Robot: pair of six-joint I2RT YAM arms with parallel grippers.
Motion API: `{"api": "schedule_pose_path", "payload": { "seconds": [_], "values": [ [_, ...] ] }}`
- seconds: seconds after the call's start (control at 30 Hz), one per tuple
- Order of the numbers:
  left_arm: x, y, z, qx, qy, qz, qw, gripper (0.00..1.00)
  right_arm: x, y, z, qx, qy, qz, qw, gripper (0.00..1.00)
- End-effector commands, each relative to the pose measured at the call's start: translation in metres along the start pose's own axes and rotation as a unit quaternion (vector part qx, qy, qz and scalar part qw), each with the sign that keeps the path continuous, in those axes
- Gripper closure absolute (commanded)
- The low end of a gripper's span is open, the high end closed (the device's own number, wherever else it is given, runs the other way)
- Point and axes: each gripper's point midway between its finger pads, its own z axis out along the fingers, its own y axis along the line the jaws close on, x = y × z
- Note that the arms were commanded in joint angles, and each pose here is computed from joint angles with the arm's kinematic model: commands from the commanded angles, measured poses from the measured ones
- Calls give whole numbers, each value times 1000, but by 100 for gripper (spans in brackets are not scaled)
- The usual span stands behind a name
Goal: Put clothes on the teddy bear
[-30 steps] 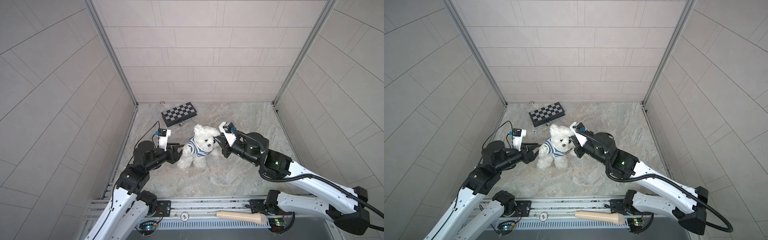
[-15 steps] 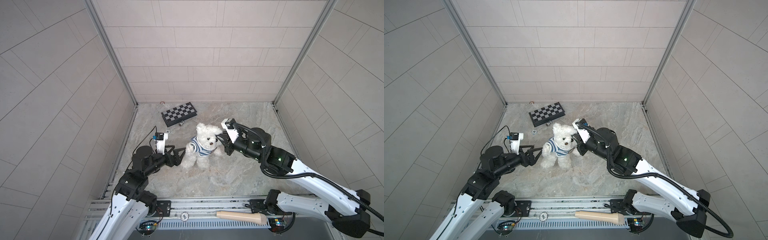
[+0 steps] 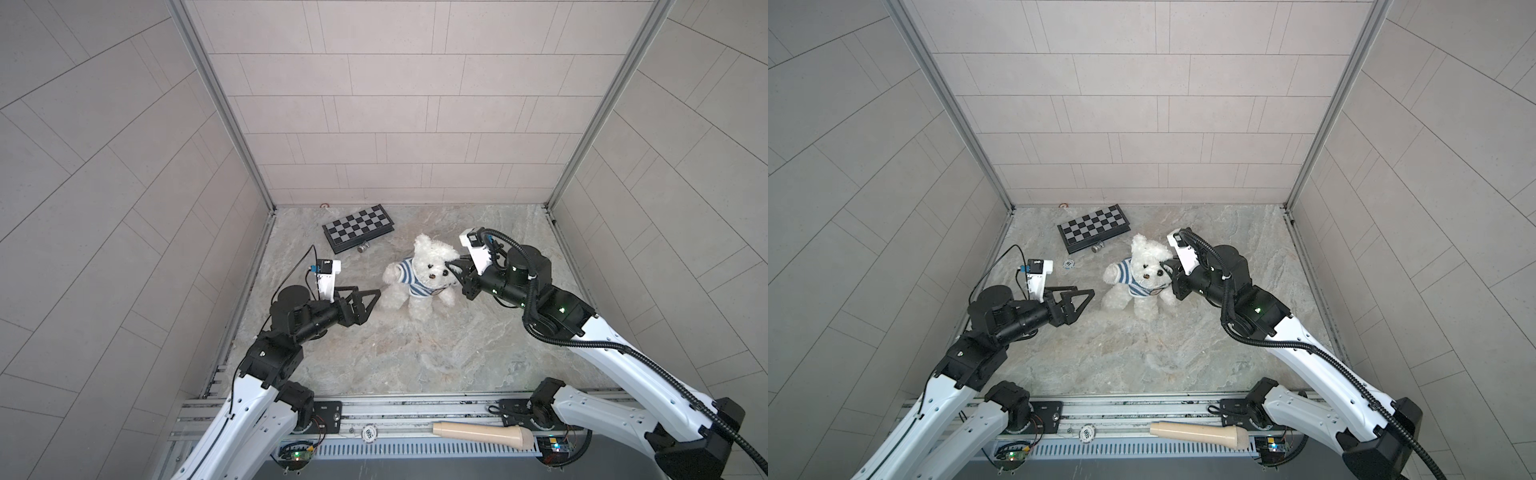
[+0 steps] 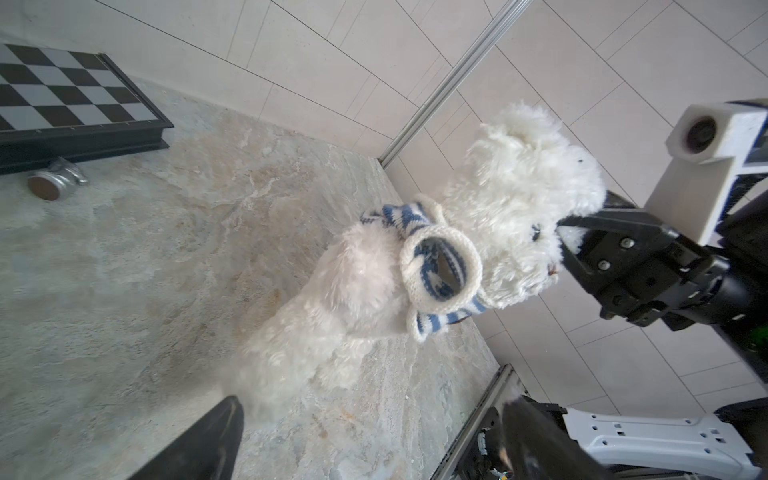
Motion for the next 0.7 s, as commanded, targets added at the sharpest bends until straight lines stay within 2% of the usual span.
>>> {"api": "schedule_pose_path", "payload": {
  "seconds": [0.0,0.13,0.23,0.67],
  "values": [
    [-15,-19,6,63,-27,-19,997,0,-29,21,-10,-56,-66,-22,996,100],
    [-25,-24,12,77,-36,-27,996,0,-33,41,-16,-118,-119,-33,985,100],
    [-29,-28,18,96,-38,-39,994,0,-31,47,-13,-141,-133,-33,980,100],
    [-15,-26,29,96,-17,-51,994,5,-28,43,-14,-136,-165,-23,977,100]
  ]
}}
